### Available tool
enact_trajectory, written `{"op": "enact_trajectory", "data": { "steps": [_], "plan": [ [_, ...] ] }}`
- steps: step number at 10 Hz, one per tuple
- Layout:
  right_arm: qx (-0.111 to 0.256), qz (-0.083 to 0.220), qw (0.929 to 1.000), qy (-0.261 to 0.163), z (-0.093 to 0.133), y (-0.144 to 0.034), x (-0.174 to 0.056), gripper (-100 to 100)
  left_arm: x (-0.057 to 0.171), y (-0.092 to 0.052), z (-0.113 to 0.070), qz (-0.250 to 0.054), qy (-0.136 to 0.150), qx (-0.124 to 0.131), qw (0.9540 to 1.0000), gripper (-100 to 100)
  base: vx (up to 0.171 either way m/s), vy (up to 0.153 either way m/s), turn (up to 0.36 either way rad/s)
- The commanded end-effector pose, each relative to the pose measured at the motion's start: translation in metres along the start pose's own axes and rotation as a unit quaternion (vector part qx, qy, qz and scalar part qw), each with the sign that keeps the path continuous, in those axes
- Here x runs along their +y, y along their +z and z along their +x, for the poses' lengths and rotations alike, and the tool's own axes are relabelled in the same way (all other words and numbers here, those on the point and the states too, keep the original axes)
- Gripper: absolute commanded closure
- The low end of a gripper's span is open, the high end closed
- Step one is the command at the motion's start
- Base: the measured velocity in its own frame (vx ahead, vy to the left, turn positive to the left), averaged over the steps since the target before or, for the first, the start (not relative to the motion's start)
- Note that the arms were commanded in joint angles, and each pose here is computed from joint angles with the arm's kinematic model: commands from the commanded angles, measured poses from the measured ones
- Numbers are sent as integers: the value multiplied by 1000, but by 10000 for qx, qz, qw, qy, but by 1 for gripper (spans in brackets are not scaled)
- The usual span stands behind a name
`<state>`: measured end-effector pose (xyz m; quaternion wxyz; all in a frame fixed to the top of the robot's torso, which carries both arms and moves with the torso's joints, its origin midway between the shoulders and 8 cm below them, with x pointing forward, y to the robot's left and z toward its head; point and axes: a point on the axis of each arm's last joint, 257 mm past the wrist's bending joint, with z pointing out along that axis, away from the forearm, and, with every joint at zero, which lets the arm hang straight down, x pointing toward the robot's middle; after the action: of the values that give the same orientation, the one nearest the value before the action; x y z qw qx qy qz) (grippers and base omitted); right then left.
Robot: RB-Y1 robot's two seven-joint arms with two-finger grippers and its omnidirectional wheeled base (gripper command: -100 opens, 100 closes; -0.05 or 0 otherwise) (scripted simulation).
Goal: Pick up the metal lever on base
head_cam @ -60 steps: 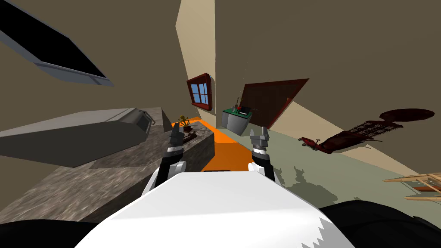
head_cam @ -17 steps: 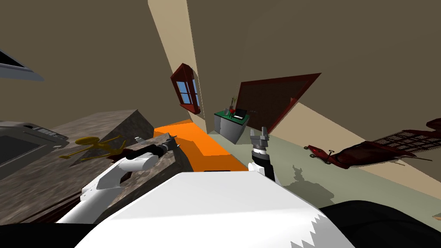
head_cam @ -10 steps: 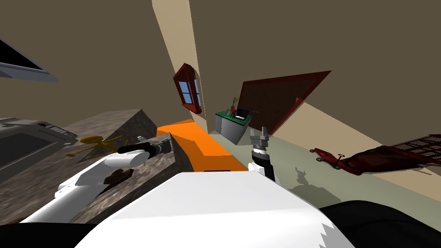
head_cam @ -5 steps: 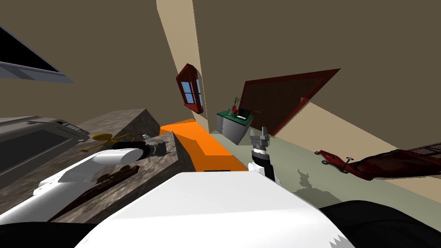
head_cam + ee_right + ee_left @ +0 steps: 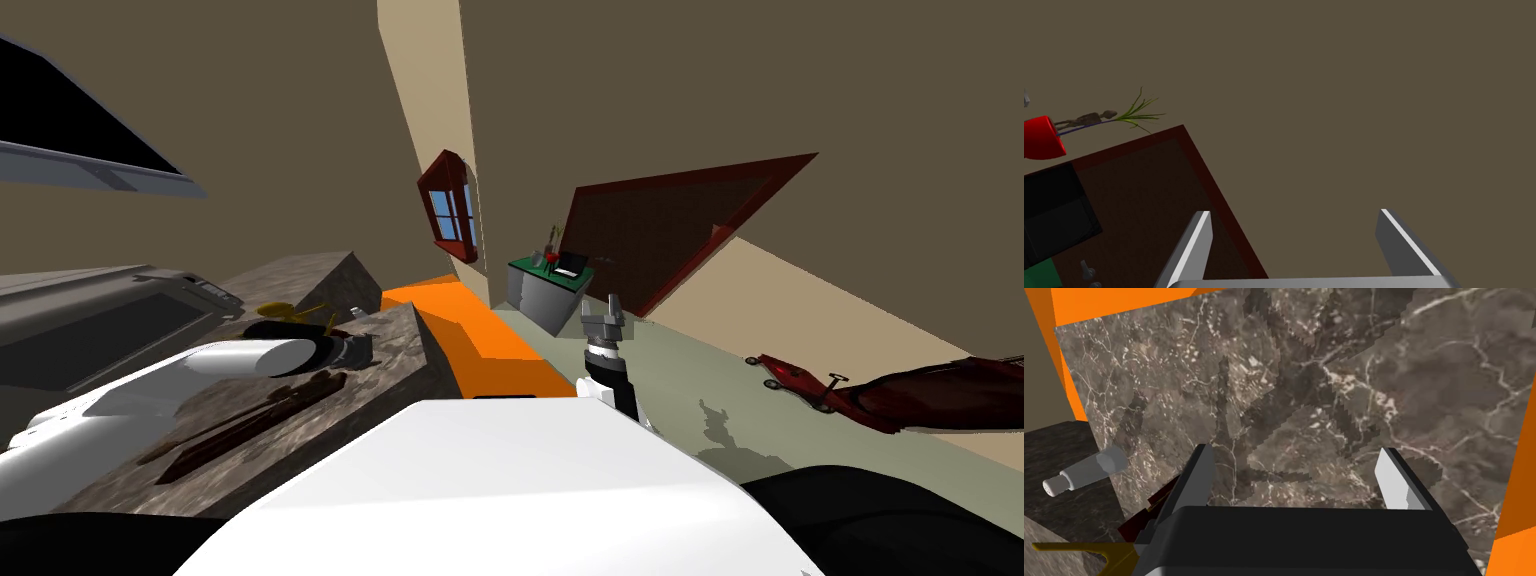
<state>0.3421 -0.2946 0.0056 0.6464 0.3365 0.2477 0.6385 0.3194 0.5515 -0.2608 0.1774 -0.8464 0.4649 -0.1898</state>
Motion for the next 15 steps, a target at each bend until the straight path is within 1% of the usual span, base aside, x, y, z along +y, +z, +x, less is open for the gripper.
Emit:
{"op": "enact_trajectory", "data": {
  "steps": [1,3,6,7,8,9,10,11,12,13,14,15],
  "plan": [
    [0,0,10000,0,0,0,0,0,4,-5,-15,-271,-141,-171,9994,-100,-73,144,90],
    [0,0,10000,-1,0,0,0,0,5,-14,-31,-521,-257,-372,9976,-100,-57,170,64],
    [0,0,10000,0,0,0,0,0,8,-22,-49,-771,-386,-585,9946,-100,-77,164,54],
    [0,0,10000,0,0,0,0,0,16,-24,-58,-916,-454,-680,9924,-100,-37,195,45],
    [0,0,10000,-1,0,0,0,0,12,-23,-52,-833,-414,-624,9937,-100,-11,87,-9],
    [0,1,10000,0,0,0,0,0,12,-23,-53,-850,-423,-636,9934,0,-7,5,-17],
    [0,0,10000,1,0,0,0,0,7,-17,-50,-835,-550,-592,9932,-100,-79,18,-214],
    [0,-1,10000,2,0,0,0,0,14,-15,-51,-914,-533,-614,9925,-100,-85,29,-156],
    [0,0,10000,1,0,0,0,0,1,-13,-48,-814,-686,-566,9927,-100,-108,42,-215],
    [0,-1,10000,2,0,0,0,0,14,-8,-50,-962,-656,-615,9913,-100,-94,30,-127],
    [0,0,10000,1,0,0,0,0,1,-6,-49,-856,-817,-585,9912,-100,-109,19,-198],
    [0,-1,10000,2,0,0,0,0,15,-1,-52,-1002,-788,-641,9898,-100,-94,18,-133]
  ]
}}
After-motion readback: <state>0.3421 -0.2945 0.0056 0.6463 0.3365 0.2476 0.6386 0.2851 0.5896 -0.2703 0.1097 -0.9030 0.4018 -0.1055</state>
